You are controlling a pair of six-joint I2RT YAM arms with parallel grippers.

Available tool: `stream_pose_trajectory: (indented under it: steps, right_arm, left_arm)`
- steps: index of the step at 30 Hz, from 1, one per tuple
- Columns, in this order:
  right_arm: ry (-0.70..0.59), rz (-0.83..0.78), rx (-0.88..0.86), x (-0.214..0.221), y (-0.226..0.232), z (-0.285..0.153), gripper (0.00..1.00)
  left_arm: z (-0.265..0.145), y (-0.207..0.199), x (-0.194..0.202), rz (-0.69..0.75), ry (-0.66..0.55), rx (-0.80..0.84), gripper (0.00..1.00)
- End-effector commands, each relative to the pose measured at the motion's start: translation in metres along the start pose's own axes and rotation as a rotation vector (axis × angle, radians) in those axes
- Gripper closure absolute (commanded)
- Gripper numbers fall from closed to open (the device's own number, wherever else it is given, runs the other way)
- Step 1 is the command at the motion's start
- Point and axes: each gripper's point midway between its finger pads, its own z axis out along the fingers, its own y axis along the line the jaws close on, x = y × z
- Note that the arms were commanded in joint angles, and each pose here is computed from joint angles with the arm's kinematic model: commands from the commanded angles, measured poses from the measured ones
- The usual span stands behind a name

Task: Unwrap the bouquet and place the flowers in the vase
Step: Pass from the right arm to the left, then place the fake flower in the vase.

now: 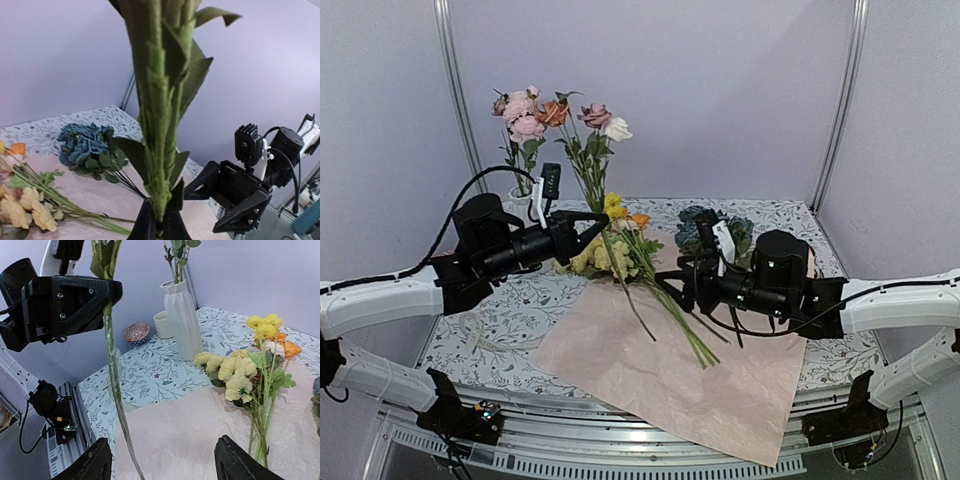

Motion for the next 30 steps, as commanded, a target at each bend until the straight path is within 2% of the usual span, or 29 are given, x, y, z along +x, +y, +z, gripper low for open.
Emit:
stream_pose_trajectory:
  steps: [1, 4, 7, 9, 15, 20, 25, 30]
  right_arm:
    - [-0.125, -0.044, 0.248, -0.025, -0.04, -0.032, 0.25]
    - [-0.157, -0.078, 0.375, -0.027, -0.062, -0.049, 0.18]
    - [-0.155, -0.139, 0.459, -0.021, -0.079, -0.058, 0.16]
    - [-0.14, -0.19, 0.48, -0.017, -0.086, -0.058, 0.16]
    - [-0.13, -0.282, 0.558, 0.002, -0.11, -0.059, 0.15]
    - [-0.134, -0.269, 0.587, 0.022, -0.127, -0.061, 0.01]
    - [-0.107, -0.275, 0.585, 0.025, -0.128, -0.052, 0.01]
    - [-0.09, -0.279, 0.575, 0.028, -0.128, -0.046, 0.01]
  left_arm:
    - [-0.027, 0.032, -0.045, 0.23, -0.031, -0.289, 1.0]
    - [-0.054, 0.057, -0.086, 0.301, -0.107, -0.511, 1.0]
    - [-0.088, 0.09, -0.13, 0.297, -0.227, -0.749, 1.0]
    - [-0.104, 0.097, -0.157, 0.311, -0.303, -0.82, 1.0]
    - [-0.134, 0.092, -0.224, 0.452, -0.457, -0.92, 1.0]
    - [-0.148, 0.089, -0.261, 0.536, -0.509, -0.999, 1.0]
    - [-0.153, 0.091, -0.278, 0.589, -0.523, -1.043, 1.0]
    - [-0.15, 0.103, -0.276, 0.601, -0.523, -1.05, 1.0]
